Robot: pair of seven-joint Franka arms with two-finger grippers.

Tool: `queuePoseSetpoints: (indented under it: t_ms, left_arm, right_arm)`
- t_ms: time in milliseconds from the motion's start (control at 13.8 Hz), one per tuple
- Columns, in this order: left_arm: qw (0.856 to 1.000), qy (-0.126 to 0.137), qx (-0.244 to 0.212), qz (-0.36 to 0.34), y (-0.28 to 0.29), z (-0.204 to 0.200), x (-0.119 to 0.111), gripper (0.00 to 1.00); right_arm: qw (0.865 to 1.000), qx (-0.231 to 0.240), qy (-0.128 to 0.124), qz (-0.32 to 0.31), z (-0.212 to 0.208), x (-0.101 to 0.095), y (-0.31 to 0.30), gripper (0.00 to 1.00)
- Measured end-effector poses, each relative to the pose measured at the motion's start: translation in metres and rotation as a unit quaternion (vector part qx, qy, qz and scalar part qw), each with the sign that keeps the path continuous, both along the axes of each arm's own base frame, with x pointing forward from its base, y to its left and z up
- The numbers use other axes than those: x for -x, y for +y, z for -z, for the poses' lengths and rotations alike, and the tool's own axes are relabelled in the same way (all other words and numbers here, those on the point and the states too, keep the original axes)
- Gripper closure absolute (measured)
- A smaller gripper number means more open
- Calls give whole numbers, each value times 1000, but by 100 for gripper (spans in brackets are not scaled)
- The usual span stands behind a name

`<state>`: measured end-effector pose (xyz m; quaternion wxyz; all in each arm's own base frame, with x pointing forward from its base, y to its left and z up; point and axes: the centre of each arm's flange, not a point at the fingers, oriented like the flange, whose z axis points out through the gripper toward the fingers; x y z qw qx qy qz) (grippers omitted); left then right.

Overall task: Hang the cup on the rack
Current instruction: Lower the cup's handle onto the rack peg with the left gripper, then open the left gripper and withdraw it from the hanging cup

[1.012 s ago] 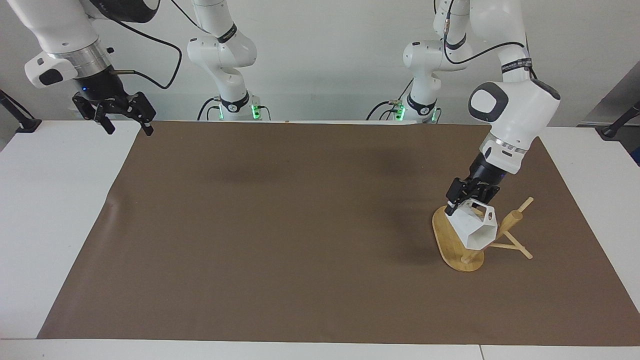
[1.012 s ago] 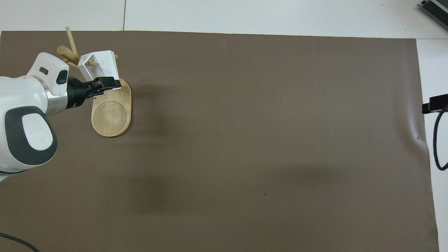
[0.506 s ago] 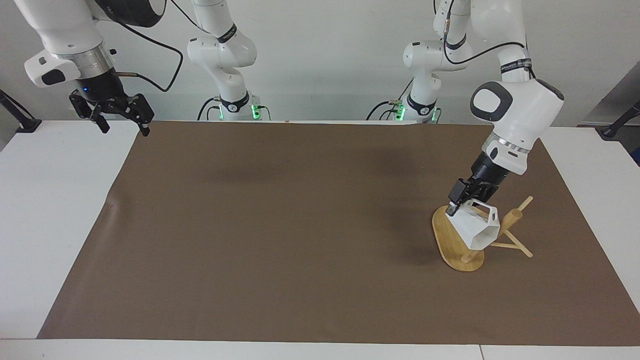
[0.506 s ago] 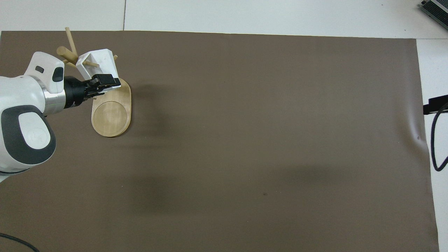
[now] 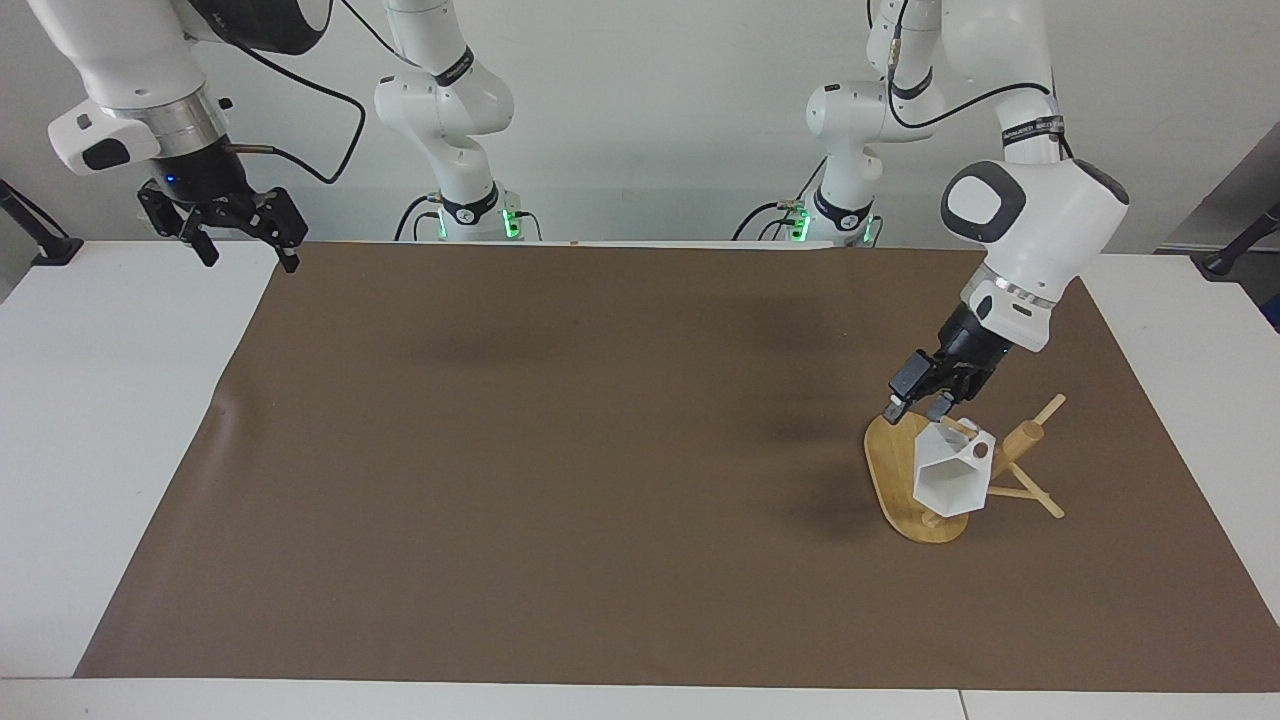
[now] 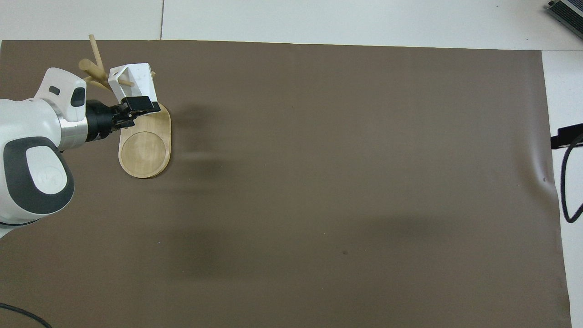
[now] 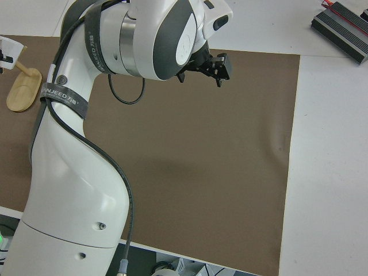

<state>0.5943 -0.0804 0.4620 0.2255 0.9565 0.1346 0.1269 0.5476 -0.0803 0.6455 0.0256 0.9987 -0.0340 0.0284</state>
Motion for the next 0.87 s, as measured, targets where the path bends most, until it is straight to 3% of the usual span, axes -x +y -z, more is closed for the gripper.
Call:
queuePoseSetpoints:
  t_ms: [217, 434, 578, 867]
  left_arm:
    - [999, 19, -29, 40, 1, -22, 5, 0]
    - [993, 30, -86, 81, 2, -46, 20, 0]
    - [985, 42, -130, 106, 5, -63, 34, 0]
    - [963, 90, -203, 155, 8, -117, 57, 0]
  right_arm:
    - [1000, 0, 0, 0, 0, 0, 0, 0]
    - [1000, 0, 2, -3, 2, 0, 3, 0]
    - [1000, 0, 2, -6, 2, -1, 7, 0]
    - [1000, 0, 3, -6, 3, -1, 7, 0]
